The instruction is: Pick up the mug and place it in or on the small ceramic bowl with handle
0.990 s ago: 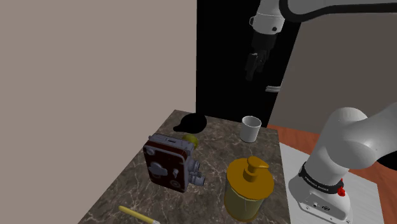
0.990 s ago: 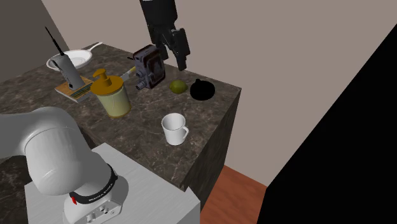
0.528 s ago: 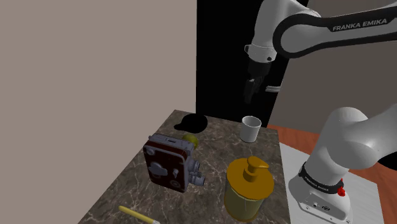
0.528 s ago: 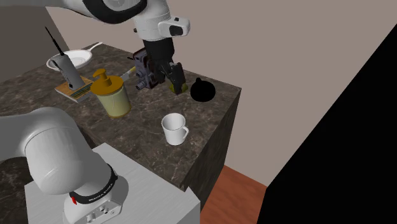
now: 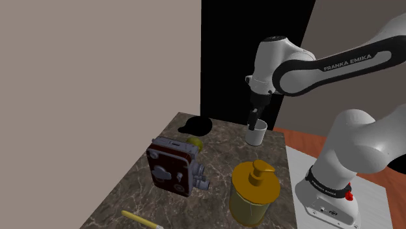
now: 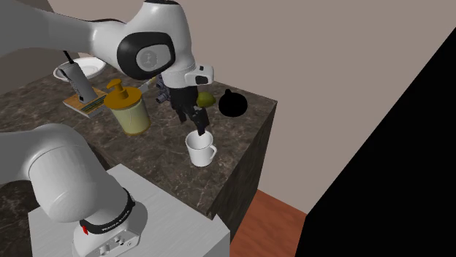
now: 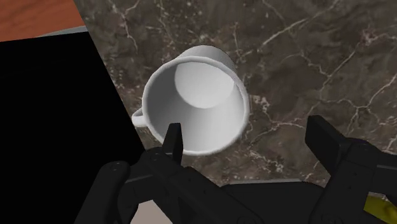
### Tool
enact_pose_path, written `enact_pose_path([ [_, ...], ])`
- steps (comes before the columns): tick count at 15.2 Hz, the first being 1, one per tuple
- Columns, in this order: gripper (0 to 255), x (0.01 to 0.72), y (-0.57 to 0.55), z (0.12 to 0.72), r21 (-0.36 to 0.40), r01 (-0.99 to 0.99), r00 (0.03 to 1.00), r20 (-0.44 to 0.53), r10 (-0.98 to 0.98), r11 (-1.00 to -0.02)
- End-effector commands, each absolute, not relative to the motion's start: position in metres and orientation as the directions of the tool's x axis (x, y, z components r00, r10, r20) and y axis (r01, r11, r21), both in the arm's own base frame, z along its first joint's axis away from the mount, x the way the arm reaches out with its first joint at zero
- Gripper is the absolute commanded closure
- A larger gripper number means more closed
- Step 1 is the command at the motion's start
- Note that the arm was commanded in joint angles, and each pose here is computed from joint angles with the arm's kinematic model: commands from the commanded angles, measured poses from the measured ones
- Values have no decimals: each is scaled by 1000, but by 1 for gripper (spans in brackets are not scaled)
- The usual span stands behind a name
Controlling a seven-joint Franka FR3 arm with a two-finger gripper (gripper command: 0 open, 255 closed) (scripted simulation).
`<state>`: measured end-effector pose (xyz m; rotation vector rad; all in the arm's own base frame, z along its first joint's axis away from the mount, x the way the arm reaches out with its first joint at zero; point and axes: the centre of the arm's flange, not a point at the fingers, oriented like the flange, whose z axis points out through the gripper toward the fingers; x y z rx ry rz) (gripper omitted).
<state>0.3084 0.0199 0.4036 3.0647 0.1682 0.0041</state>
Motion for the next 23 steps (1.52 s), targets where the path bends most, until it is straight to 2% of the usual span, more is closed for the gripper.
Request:
enact_pose_path([
  [1, 0, 305, 23, 391, 70, 119, 993, -6, 118, -990],
  [8, 0, 305, 20, 351, 70, 119, 993, -6, 118, -990],
  [16, 0, 305, 20, 351, 70, 119, 993, -6, 118, -990],
  [17, 255, 305, 20, 351, 70, 119, 993, -6, 118, -990],
  [23, 255, 305, 20, 351, 70, 119, 993, -6, 118, -990],
])
